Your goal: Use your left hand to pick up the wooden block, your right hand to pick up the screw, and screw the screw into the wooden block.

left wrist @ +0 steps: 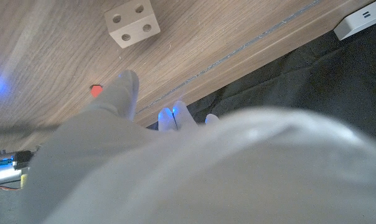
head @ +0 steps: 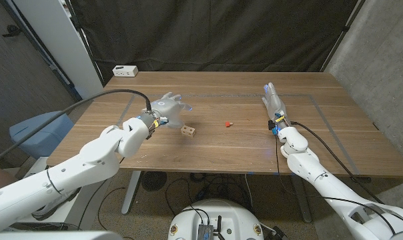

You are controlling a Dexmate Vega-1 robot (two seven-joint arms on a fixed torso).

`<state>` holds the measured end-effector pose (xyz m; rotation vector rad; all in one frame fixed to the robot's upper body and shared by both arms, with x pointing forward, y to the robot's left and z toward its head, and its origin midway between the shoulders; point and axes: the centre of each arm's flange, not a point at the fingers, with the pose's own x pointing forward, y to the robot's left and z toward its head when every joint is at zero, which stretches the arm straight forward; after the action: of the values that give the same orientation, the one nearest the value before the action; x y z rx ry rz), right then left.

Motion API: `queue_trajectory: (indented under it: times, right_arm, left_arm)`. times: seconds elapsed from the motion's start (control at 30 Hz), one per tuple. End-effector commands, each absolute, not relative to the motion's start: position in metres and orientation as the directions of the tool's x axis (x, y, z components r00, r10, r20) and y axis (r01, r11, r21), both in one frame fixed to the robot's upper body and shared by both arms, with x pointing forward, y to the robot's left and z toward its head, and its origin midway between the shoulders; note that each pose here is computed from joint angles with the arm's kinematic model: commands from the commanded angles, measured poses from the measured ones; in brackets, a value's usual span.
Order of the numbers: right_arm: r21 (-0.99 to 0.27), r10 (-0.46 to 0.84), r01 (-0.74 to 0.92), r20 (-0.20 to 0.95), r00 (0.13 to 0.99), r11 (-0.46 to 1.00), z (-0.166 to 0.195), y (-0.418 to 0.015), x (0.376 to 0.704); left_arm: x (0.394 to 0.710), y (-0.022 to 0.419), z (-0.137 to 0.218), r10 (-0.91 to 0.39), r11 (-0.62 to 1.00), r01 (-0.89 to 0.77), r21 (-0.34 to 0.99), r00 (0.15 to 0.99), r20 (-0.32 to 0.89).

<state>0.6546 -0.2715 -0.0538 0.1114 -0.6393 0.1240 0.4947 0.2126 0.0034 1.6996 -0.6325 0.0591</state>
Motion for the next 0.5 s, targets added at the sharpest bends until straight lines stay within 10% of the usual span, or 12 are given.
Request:
queue_trajectory:
  times: [0.03, 0.5]
  right_arm:
    - [0.074, 0.072, -0.143, 0.595, 0.8, 0.987, -0.0577, -0.2681, 0.6537]
    - [0.086, 0.052, -0.126, 0.588, 0.807, 0.988, -0.0633, -0.2661, 0.6512]
  left_arm:
    - [0.4925, 0.2025, -0.003, -0.365, -0.183, -0.431, 0.884, 0.864, 0.346]
    - [0.5014, 0.1943, -0.0001, -0.366, -0.269, -0.355, 0.895, 0.897, 0.246]
